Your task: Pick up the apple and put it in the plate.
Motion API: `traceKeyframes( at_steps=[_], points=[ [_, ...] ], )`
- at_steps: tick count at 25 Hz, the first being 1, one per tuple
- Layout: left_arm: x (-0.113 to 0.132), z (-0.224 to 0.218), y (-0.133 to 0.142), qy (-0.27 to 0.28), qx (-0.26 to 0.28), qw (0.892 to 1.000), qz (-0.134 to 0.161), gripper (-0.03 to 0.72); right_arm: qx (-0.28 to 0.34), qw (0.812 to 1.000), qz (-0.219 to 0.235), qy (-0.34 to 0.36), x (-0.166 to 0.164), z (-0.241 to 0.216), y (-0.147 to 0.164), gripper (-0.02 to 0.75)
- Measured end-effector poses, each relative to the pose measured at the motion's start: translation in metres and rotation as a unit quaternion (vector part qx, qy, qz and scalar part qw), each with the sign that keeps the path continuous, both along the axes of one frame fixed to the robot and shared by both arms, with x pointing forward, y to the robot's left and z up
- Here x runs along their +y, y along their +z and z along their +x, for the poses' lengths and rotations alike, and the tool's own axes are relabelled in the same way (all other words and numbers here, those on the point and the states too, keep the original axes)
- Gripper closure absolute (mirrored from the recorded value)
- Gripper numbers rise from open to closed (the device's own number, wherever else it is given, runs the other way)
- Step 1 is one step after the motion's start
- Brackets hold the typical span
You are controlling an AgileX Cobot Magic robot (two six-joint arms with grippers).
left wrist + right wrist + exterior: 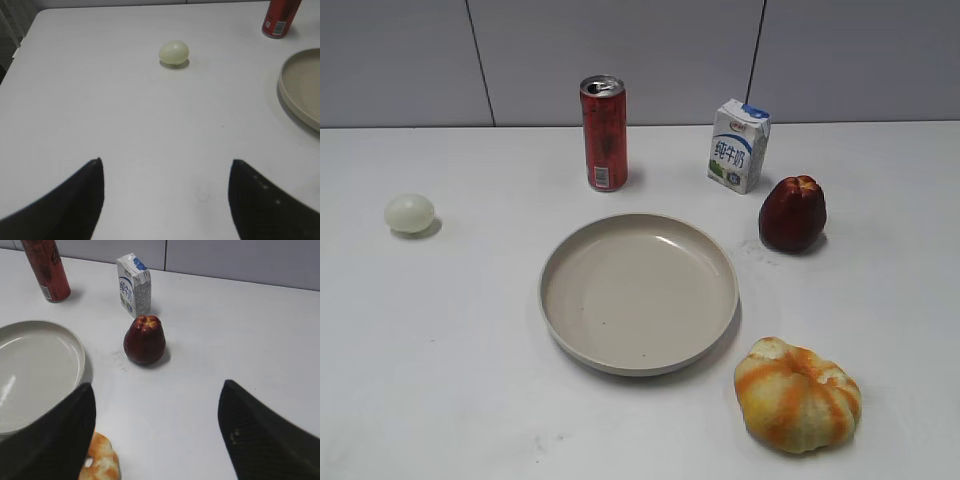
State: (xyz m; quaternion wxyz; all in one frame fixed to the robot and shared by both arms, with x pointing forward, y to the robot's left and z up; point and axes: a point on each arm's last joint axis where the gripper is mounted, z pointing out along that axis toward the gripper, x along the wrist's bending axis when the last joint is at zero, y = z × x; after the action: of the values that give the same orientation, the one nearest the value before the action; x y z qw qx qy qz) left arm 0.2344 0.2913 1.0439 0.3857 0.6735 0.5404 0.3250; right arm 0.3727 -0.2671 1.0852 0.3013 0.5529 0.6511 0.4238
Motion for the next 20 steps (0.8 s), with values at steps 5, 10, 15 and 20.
traceKeyframes(
  at_steps=[5,10,15,20],
  points=[
    [0.000,0.000,0.000,0.000,0.000,1.000,0.000,0.099,0.059,0.998,0.017,-0.003,0.015,0.061,0.007,0.166],
    [0.000,0.000,0.000,0.000,0.000,1.000,0.000,0.099,0.131,0.991,0.036,-0.004,0.031,0.124,0.002,0.166],
    [0.000,0.000,0.000,0.000,0.000,1.000,0.000,0.099,0.229,0.973,0.025,0.005,0.047,0.184,-0.019,0.166],
    [0.000,0.000,0.000,0.000,0.000,1.000,0.000,0.099,0.298,0.954,0.012,0.012,0.059,0.233,-0.046,0.167]
  ],
)
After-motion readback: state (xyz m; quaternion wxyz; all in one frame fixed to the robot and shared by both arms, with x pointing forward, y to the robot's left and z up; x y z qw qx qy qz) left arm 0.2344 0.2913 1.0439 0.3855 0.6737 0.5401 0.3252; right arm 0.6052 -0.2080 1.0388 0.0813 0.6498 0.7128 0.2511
